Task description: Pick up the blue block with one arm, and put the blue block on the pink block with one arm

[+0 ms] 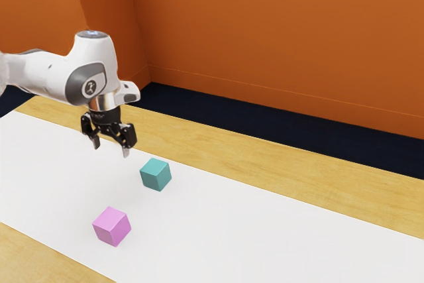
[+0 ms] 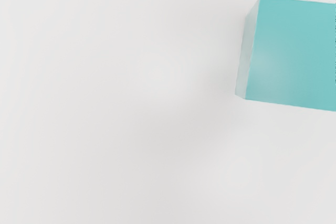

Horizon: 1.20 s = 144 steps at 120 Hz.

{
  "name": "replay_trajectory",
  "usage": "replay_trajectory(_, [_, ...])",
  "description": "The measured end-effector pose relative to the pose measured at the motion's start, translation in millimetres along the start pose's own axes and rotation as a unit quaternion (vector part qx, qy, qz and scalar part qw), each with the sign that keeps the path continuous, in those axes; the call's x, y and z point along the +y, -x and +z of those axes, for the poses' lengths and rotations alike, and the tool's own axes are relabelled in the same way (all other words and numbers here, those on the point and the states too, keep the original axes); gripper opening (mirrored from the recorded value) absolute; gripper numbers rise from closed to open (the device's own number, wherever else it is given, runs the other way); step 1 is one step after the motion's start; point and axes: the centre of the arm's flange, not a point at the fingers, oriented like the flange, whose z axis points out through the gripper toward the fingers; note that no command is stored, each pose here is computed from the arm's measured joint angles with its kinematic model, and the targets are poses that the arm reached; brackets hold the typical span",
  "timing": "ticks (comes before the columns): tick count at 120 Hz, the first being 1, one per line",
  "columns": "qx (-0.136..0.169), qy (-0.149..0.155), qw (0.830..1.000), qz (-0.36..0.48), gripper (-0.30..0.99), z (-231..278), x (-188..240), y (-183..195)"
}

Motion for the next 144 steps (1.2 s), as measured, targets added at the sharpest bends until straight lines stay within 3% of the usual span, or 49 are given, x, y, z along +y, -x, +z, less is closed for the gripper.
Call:
replay_trajectory(20, [0.007,0.012,1.0,0.023,0.69,14,31,-16])
replay_trajectory(86, [-0.01,0.022,0.999,0.036,0.69,74,55,-58])
replay_trajectory(144, [-0.031,0.031,0.998,0.036,0.69,125,70,-66])
